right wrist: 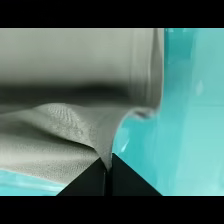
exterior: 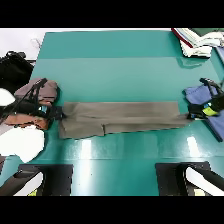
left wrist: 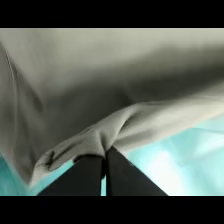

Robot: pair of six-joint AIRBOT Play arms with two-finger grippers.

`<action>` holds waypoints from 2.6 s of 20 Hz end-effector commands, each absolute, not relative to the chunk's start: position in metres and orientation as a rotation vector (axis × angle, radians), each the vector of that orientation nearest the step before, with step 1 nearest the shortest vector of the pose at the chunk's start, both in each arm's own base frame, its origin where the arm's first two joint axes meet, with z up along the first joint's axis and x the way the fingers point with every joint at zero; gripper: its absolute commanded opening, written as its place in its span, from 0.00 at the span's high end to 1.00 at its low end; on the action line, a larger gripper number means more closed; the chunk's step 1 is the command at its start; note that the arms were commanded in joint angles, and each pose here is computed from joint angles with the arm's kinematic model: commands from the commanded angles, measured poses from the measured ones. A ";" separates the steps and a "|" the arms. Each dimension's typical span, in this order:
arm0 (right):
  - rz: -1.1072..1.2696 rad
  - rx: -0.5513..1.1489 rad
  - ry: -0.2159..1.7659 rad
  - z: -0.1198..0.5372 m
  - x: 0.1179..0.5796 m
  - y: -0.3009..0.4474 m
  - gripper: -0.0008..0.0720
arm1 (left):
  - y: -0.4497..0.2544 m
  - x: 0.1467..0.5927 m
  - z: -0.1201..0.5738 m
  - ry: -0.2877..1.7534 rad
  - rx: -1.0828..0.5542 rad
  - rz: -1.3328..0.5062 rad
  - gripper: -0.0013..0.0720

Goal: Fold the shirts.

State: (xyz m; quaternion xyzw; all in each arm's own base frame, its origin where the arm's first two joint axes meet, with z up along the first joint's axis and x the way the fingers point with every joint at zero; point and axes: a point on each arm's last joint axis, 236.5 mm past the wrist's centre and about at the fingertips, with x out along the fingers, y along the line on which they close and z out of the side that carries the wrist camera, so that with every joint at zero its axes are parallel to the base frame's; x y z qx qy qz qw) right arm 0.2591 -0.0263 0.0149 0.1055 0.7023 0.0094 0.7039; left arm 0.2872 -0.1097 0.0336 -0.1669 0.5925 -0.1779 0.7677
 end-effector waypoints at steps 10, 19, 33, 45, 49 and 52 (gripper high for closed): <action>0.132 0.499 1.476 0.003 0.325 -0.056 0.37 | -0.117 0.374 0.041 1.229 -0.402 -0.405 0.91; 0.180 0.959 1.404 -0.081 0.296 -0.051 0.37 | -0.209 0.369 0.039 1.195 -0.361 -0.527 0.95; 0.555 0.597 1.108 0.098 0.367 0.055 0.97 | -0.384 0.359 -0.041 1.310 -0.357 -0.705 0.95; 0.838 0.391 0.854 0.253 0.340 0.206 0.97 | -0.391 0.376 -0.057 1.288 -0.369 -0.685 0.95; 0.914 0.387 0.889 0.245 0.331 0.247 0.97 | -0.358 0.401 -0.022 1.281 -0.386 -0.682 0.95; 0.979 0.384 0.904 0.234 0.327 0.290 0.97 | -0.289 0.447 0.047 1.130 -0.392 -0.613 0.95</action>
